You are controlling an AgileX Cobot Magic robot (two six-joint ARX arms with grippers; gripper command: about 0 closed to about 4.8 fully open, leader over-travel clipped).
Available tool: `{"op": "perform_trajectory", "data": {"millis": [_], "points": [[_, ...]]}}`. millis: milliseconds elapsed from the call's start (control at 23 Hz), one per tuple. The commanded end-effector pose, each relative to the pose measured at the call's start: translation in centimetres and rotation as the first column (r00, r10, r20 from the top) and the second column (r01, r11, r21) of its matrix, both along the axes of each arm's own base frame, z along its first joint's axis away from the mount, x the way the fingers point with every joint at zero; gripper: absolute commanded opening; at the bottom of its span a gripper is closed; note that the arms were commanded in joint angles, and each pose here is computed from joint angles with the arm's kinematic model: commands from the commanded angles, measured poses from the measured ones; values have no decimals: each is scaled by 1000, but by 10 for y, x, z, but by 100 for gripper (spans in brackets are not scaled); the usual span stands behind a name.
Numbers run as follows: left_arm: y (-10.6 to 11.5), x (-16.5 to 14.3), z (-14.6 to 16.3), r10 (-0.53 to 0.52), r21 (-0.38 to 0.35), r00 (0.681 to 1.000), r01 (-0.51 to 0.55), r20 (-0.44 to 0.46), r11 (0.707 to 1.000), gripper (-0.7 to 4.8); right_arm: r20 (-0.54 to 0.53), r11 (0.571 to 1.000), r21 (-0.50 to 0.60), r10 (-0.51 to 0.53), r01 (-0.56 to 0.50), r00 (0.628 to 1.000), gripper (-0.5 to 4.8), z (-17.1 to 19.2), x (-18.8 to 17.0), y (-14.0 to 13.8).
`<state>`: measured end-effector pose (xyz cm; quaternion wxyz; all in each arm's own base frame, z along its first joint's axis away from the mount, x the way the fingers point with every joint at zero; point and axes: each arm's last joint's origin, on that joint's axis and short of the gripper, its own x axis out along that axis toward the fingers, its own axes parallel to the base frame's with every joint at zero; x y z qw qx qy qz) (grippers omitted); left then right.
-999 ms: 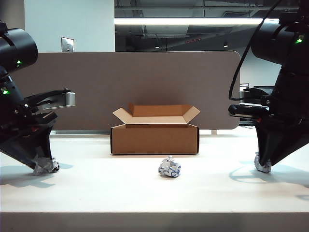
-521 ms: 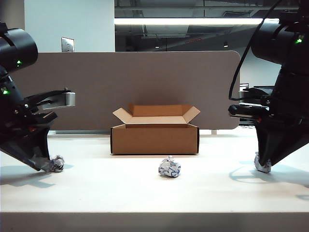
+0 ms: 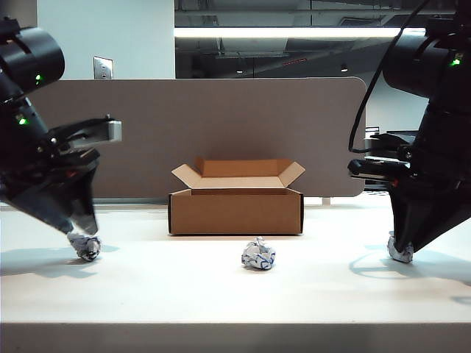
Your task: Pick up all the paper balls on the table and put them in the paper box.
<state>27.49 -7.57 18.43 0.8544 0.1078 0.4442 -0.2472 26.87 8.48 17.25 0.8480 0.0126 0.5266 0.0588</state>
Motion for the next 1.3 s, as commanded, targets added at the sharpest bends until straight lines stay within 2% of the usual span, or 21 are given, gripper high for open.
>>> {"op": "perform_trajectory", "data": {"millis": [43, 217, 347, 478, 782, 1086, 1216, 1259, 1303], "points": [[-2, 6, 9, -4, -17, 999, 5, 45, 1000, 253, 21, 1000, 3, 4, -4, 1000, 84, 2, 2, 1], [-3, 9, 11, 11, -29, 999, -10, 42, 1000, 289, 27, 1000, 5, 4, -4, 1000, 84, 3, 2, 1], [-3, 9, 6, 9, -30, 1000, -8, 10, 1000, 289, 30, 1000, 6, 4, -4, 1000, 84, 3, 2, 1], [-5, 10, -7, -4, -50, 998, 1, -69, 999, 288, 30, 1000, 6, 4, -4, 1000, 84, 3, 2, 1], [-5, 13, -15, 4, -41, 995, -8, -95, 999, 286, 29, 1000, 6, 4, -4, 1000, 84, 3, 2, 1], [-6, 15, -14, 2, -52, 998, -5, -64, 999, 212, 29, 1000, 5, 4, -4, 1000, 84, 3, 2, 1], [-6, 16, -14, 2, -53, 998, -5, -61, 999, 204, 30, 1000, 3, 7, -7, 1000, 84, 3, 2, 1], [-6, 16, -14, 2, -52, 998, -5, -62, 999, 174, 30, 1000, 3, 7, -7, 1000, 84, 3, 2, 1], [-6, 15, -14, 2, -52, 998, -5, -64, 999, 168, 30, 1000, 3, 7, -7, 1000, 84, 3, 2, 1]]}}
